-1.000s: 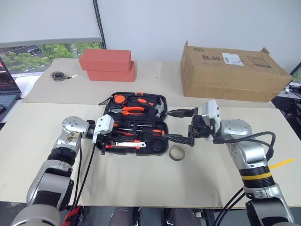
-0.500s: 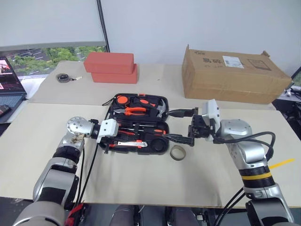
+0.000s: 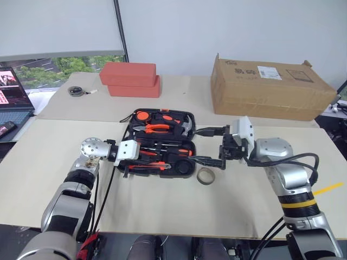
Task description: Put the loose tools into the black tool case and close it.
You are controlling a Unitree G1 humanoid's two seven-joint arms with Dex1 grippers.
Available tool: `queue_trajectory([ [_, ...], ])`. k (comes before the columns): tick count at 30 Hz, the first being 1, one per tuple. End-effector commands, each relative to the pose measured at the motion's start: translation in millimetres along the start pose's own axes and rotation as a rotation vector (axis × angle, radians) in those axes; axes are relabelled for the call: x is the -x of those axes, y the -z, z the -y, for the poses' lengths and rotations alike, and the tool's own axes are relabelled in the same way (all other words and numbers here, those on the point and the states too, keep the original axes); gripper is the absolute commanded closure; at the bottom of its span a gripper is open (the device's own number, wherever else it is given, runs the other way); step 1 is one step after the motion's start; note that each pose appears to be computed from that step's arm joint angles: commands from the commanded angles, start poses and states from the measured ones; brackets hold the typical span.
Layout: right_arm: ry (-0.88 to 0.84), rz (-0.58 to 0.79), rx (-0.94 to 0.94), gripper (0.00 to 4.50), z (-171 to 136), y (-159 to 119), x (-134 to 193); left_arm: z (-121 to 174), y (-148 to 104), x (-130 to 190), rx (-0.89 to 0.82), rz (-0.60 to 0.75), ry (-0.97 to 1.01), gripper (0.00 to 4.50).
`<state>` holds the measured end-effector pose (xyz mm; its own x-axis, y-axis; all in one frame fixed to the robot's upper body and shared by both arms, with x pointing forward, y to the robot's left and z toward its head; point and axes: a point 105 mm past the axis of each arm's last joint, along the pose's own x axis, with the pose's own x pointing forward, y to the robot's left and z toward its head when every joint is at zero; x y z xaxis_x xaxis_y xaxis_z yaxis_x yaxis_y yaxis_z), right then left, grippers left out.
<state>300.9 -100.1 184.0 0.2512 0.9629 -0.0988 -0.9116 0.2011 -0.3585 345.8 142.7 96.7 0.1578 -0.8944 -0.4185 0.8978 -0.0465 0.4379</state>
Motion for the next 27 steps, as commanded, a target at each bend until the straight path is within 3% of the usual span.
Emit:
queue_trajectory([
  [1, -0.055, -0.142, 0.026, 0.00, -14, 9, 4, -21, -1, 10, 0.105, -0.003, -0.119, 4.40],
  [3, -0.070, -0.207, 0.024, 0.00, -19, 16, 7, -29, -17, 20, 0.145, 0.065, -0.128, 4.40],
  [6, -0.083, -0.313, 0.028, 0.00, -24, 28, 12, -31, -50, 38, 0.215, 0.195, -0.075, 3.67],
  [9, -0.116, -0.378, -0.003, 0.00, -34, 35, 15, -9, -70, 52, 0.262, 0.169, 0.055, 2.54],
  [10, -0.133, -0.398, -0.015, 0.00, -38, 37, 15, -1, -76, 55, 0.267, 0.150, 0.093, 2.37],
  [11, -0.150, -0.409, -0.025, 0.00, -42, 38, 15, 5, -80, 57, 0.265, 0.133, 0.118, 1.83],
  [13, -0.172, -0.409, -0.037, 0.00, -48, 39, 10, 15, -88, 58, 0.258, 0.112, 0.150, 1.44],
  [15, -0.189, -0.406, -0.043, 0.00, -53, 39, 6, 23, -94, 58, 0.248, 0.089, 0.174, 0.50],
  [17, -0.195, -0.417, -0.052, 0.00, -56, 42, 3, 27, -99, 58, 0.238, 0.085, 0.180, 0.02],
  [24, -0.174, -0.553, -0.045, 0.00, -56, 69, 11, 37, -106, 57, 0.238, 0.064, 0.187, 0.02],
  [25, -0.171, -0.562, -0.041, 0.53, -55, 70, 11, 38, -107, 57, 0.242, 0.065, 0.189, 0.00],
  [27, -0.162, -0.560, -0.040, 1.03, -53, 70, 9, 41, -108, 56, 0.242, 0.067, 0.192, 0.00],
])
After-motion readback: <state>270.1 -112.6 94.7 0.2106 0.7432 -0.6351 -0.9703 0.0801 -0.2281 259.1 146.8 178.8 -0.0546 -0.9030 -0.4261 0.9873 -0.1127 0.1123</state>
